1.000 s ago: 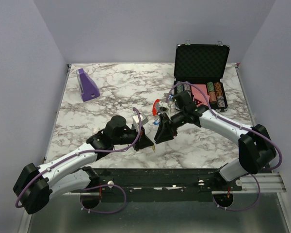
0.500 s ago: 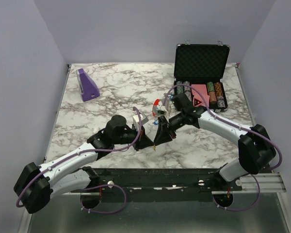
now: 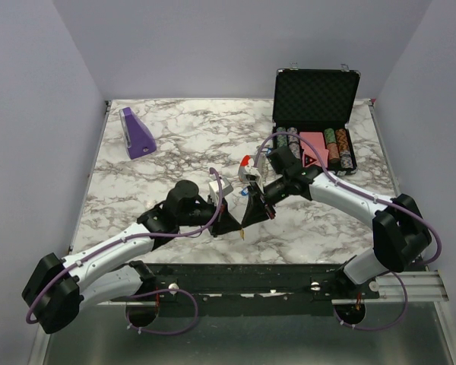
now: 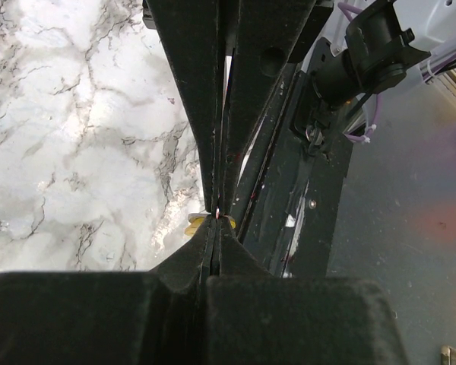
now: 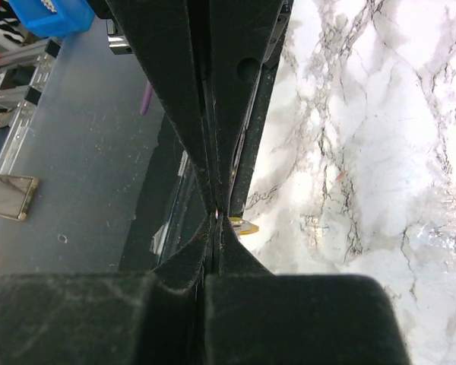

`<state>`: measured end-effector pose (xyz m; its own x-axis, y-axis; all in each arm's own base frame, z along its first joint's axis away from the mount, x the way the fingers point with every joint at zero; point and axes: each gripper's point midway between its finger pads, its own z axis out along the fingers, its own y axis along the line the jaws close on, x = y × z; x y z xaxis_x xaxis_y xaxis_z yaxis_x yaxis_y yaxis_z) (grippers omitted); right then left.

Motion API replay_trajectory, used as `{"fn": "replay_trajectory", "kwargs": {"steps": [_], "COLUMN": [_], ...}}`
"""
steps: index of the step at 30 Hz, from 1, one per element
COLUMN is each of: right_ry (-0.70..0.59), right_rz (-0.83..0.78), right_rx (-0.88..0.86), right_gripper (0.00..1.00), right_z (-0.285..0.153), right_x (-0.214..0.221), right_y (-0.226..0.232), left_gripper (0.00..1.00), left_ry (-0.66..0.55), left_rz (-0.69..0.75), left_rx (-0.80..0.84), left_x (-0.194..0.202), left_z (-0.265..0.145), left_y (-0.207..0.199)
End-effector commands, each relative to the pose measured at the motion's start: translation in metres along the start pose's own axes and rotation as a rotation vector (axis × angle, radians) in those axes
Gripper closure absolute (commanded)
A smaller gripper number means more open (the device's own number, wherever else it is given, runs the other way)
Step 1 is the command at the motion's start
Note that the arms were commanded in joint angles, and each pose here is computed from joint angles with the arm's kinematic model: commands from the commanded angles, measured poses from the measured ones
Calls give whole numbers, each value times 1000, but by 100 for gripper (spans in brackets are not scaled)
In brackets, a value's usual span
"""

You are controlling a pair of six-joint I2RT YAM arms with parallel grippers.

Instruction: Put the keys on the keyring

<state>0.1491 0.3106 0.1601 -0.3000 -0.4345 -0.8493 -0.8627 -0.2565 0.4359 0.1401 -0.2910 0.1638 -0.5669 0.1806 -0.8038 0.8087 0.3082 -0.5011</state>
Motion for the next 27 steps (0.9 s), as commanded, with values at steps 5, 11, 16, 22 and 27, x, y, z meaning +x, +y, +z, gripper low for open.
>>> {"fn": "replay_trajectory", "kwargs": {"steps": [5, 11, 16, 22, 27], "right_ry": [13, -4, -12, -39, -96], "right_rz": [-13, -1, 3, 45, 104], "right_rx": [-10, -34, -42, -14, 23], "right_gripper": [99, 99, 99, 99, 99], "right_z": [2, 3, 4, 2, -4], "right_x": [-6, -9, -10, -15, -23], "right_y": [2, 6, 7, 0, -12], "left_gripper": [65, 4, 1, 12, 27], "left_ry": [-82, -314, -424, -394, -356], "left_rz": [-1, 56, 75, 31, -1], "left_rx": [-42, -191, -250, -178, -84], "left_x": [-18, -43, -55, -49, -36], "left_z": [-17, -55, -76, -65, -46], "left_y": [4, 10, 10, 4, 0]}}
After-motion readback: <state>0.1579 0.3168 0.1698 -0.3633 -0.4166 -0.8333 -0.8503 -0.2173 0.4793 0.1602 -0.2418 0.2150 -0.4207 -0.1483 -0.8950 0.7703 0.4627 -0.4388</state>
